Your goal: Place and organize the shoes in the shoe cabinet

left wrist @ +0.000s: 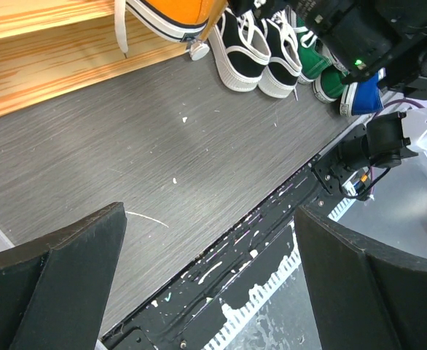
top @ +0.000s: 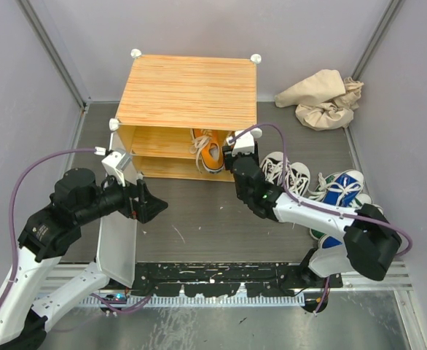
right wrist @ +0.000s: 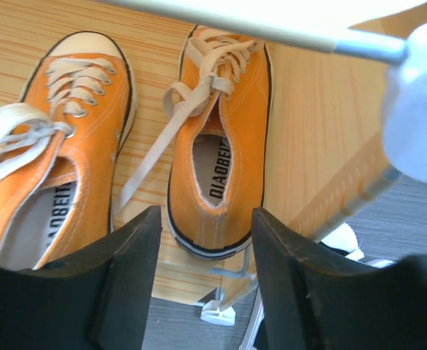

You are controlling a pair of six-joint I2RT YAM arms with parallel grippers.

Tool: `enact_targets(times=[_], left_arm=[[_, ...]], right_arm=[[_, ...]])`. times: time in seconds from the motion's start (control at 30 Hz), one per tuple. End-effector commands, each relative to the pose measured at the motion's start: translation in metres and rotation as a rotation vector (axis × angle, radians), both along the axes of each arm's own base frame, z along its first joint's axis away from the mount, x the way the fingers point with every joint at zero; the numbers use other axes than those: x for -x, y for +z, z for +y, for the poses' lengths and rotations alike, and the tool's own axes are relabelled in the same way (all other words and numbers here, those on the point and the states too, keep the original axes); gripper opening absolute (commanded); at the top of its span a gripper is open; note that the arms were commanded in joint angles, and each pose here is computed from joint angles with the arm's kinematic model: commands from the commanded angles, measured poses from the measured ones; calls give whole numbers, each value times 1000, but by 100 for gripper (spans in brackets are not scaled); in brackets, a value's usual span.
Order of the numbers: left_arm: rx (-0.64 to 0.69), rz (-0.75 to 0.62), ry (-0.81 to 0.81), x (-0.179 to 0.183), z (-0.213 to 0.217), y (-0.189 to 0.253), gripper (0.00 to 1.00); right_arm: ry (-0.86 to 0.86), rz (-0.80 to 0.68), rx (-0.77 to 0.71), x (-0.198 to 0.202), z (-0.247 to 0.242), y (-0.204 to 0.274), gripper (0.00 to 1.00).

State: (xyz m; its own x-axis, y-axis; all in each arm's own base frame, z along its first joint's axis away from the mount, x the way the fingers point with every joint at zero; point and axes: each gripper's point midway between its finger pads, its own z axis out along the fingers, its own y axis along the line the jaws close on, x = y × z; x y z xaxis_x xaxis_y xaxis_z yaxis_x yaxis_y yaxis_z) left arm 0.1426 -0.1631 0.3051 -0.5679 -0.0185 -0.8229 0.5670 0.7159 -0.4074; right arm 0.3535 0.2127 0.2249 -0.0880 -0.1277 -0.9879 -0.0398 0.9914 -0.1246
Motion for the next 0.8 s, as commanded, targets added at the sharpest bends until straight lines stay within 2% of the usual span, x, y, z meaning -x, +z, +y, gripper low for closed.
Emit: enact_targets(times=[0.0,0.07,0.23,0.37,0.53,0.77], left_arm=[[4,-47,-8,-5,-2,8,99],[6,-51,-8,-5,-2,9,99],[15,-56,-11,-4,-3,12,99],[17,-51,-16,-4,-4,11,99],[20,-50,-20,-4,-5,9,99],[7,-58,-14,-2,0,7,99]], right_arm=[[106,-18,-122,20,8,29,63],[166,8,-136,29,13,34,68],[313,70,-168,56,22,39,71],[433,127,-138,67,40,30,71],[476,139,-112,62,65,23,72],[454,102,-142,51,76,28,72]])
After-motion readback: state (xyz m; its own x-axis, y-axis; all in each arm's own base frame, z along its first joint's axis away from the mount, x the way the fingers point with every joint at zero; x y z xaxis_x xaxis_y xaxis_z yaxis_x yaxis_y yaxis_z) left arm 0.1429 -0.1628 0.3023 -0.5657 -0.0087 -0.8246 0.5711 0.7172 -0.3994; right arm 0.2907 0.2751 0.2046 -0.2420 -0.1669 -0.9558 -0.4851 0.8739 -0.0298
